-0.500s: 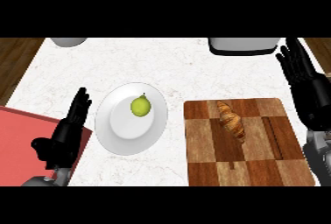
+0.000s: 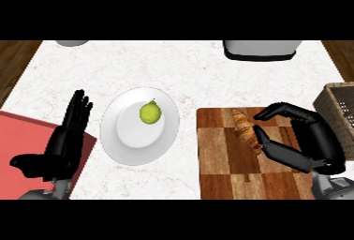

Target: Pick the croissant from the cutting board and place it in the basket

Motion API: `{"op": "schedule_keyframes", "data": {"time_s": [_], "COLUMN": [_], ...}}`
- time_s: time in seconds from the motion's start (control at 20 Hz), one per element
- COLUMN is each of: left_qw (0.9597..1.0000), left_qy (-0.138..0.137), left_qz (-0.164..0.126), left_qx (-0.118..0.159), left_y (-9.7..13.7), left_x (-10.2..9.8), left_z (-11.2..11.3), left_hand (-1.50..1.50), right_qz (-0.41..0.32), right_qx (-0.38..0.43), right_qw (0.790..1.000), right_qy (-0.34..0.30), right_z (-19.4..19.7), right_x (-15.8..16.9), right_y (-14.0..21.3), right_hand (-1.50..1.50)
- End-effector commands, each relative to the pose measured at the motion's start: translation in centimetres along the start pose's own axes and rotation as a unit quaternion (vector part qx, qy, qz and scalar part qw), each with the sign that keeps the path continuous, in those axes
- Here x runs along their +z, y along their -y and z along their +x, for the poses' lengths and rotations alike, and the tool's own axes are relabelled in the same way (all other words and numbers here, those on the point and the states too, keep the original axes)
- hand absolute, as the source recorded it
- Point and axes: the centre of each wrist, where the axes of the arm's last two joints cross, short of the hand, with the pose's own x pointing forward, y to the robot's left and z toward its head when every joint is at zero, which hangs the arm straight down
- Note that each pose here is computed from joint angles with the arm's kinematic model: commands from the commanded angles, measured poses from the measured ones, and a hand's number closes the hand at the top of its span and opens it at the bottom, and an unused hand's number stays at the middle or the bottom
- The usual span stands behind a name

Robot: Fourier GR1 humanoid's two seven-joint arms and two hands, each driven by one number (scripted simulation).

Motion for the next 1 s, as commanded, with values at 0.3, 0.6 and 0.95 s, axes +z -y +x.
{"op": "schedule_keyframes", "data": {"time_s": [0.3, 0.6, 0.95], "left_qw": [0.9998, 0.9996, 0.9999], "left_qy": [-0.003, -0.007, 0.002], "left_qz": [0.013, 0.023, 0.007], "left_qx": [0.016, 0.014, 0.015], "left_y": [0.5, 0.1, -0.7], "left_x": [0.2, 0.5, -0.6], "left_z": [-0.3, -0.3, 1.2], "left_hand": [0.00, 0.00, 0.00], "right_qz": [-0.158, -0.177, -0.028], "right_qx": [0.166, 0.353, 0.448], "right_qw": [0.968, 0.894, 0.833], "right_qy": [-0.099, -0.210, -0.324], "right_z": [-0.7, 0.8, 7.7], "right_x": [1.0, 0.1, -1.3], "right_y": [-7.7, -2.3, -1.5], "right_hand": [-1.50, -1.50, -1.50]}}
